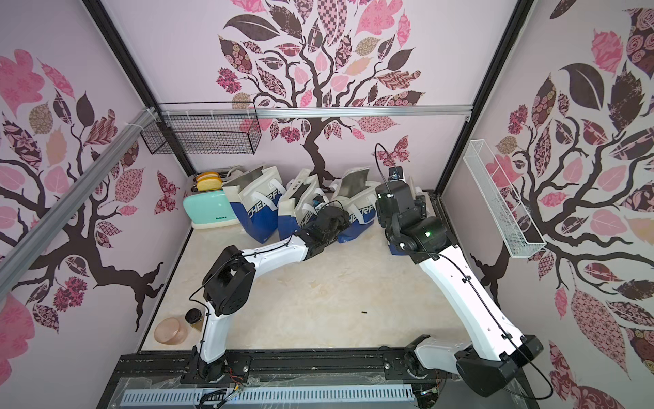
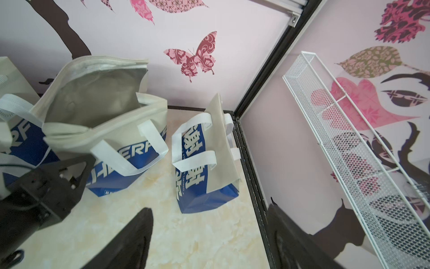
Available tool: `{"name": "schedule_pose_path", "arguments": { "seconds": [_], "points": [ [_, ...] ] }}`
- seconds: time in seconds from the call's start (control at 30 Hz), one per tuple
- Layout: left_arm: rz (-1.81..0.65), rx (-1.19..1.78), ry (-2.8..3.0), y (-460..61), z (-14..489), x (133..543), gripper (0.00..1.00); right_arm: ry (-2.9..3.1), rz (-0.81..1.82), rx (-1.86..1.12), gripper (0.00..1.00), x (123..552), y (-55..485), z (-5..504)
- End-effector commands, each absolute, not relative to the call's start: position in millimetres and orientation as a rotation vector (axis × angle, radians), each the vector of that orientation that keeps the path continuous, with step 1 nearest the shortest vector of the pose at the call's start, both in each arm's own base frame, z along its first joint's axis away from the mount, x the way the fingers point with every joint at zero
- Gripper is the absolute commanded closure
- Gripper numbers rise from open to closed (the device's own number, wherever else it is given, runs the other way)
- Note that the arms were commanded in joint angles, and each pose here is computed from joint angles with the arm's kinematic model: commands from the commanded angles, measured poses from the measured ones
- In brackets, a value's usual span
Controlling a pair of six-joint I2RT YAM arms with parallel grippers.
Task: Open the takeout bag
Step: Move the takeout bag to the center of the board.
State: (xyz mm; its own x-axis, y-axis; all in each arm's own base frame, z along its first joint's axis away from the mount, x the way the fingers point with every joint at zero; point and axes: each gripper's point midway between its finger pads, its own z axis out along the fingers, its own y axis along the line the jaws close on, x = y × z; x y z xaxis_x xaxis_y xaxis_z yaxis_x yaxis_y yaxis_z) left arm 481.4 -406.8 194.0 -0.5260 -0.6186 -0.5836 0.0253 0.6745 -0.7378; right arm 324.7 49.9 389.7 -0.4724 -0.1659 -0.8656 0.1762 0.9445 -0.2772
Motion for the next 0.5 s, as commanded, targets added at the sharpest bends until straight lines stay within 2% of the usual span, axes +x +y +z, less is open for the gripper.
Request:
{"name": "schedule_pose_path", "arguments": {
  "seconds": [0.0, 0.2, 0.47],
  "points": [
    [-0.830, -0.449, 1.965, -405.7, 194.8, 491.9, 0.47, 2.071, -0.410, 0.029, 0.20, 315.5, 37.3, 377.4],
    [-0.800, -0.291, 1.966, -408.0, 215.2, 483.9, 0.40, 2.174, -0.265, 0.085, 0.25, 317.9, 34.9, 356.0],
    [-0.797, -0.121, 2.063, -404.6, 194.7, 433.0, 0.38, 2.236, -0.120, 0.278, 0.23, 329.7, 32.3, 343.9]
  ]
}}
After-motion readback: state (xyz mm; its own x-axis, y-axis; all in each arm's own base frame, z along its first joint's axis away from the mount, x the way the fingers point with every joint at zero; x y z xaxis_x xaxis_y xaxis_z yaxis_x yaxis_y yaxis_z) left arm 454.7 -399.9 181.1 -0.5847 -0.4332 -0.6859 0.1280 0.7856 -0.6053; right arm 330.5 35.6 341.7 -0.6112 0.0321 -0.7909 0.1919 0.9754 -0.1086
